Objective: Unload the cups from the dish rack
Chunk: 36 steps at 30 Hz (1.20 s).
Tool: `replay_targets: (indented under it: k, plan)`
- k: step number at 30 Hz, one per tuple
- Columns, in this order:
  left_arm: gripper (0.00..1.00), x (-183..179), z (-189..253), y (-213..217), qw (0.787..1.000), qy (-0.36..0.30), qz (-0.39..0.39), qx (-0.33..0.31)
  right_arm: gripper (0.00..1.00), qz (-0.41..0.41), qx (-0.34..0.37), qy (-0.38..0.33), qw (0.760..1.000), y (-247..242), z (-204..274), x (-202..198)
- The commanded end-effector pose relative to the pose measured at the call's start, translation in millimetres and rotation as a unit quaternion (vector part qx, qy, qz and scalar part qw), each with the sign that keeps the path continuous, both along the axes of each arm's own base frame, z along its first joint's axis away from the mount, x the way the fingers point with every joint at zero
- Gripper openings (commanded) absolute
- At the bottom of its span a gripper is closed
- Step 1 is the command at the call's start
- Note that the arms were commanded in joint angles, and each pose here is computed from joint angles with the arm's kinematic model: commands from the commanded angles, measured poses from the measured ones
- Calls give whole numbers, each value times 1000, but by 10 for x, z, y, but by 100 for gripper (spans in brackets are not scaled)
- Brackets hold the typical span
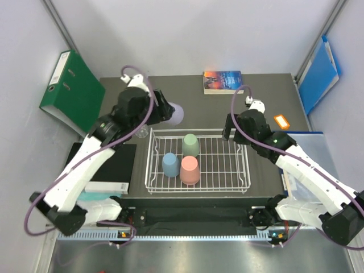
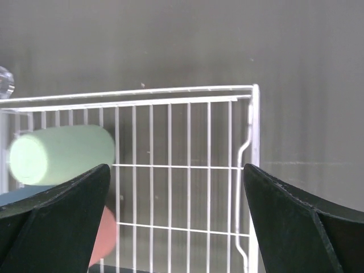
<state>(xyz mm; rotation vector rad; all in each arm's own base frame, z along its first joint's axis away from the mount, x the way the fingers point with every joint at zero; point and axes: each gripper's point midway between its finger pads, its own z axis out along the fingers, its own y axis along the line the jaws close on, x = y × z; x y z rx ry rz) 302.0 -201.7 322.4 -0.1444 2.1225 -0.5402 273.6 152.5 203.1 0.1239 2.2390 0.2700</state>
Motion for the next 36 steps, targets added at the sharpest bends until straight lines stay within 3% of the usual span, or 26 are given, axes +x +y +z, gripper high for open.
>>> replay_targets:
  k: [1,5,6,7,8,11,18,32,36]
  plan:
    - [0,-128,494,-286,985,-68,-67,-145,100,17,108,-90,990,245,563,87]
    - [0,-386,705,-592,940,-71,-169,-287,99,104,194,-136,966,516,979,-93]
    - [0,-497,716,-668,923,-56,-211,-316,98,113,210,-147,960,533,1075,-139]
    - [0,-511,804,-726,900,-88,-238,-354,97,123,228,-162,952,568,1196,-161]
    - [0,-570,834,-766,878,-59,-249,-404,96,134,245,-172,945,583,1298,-220]
    - [0,-629,878,-794,828,-56,-288,-478,91,152,271,-185,932,621,1454,-307]
    - [0,-562,774,-884,814,-31,-305,-493,67,210,316,-192,905,767,1609,-507]
    - [0,-708,643,-1067,809,2,-334,-483,64,253,337,-181,888,1071,1656,-401]
    - [0,-726,571,-1131,809,16,-339,-479,55,270,344,-178,881,1196,1664,-378]
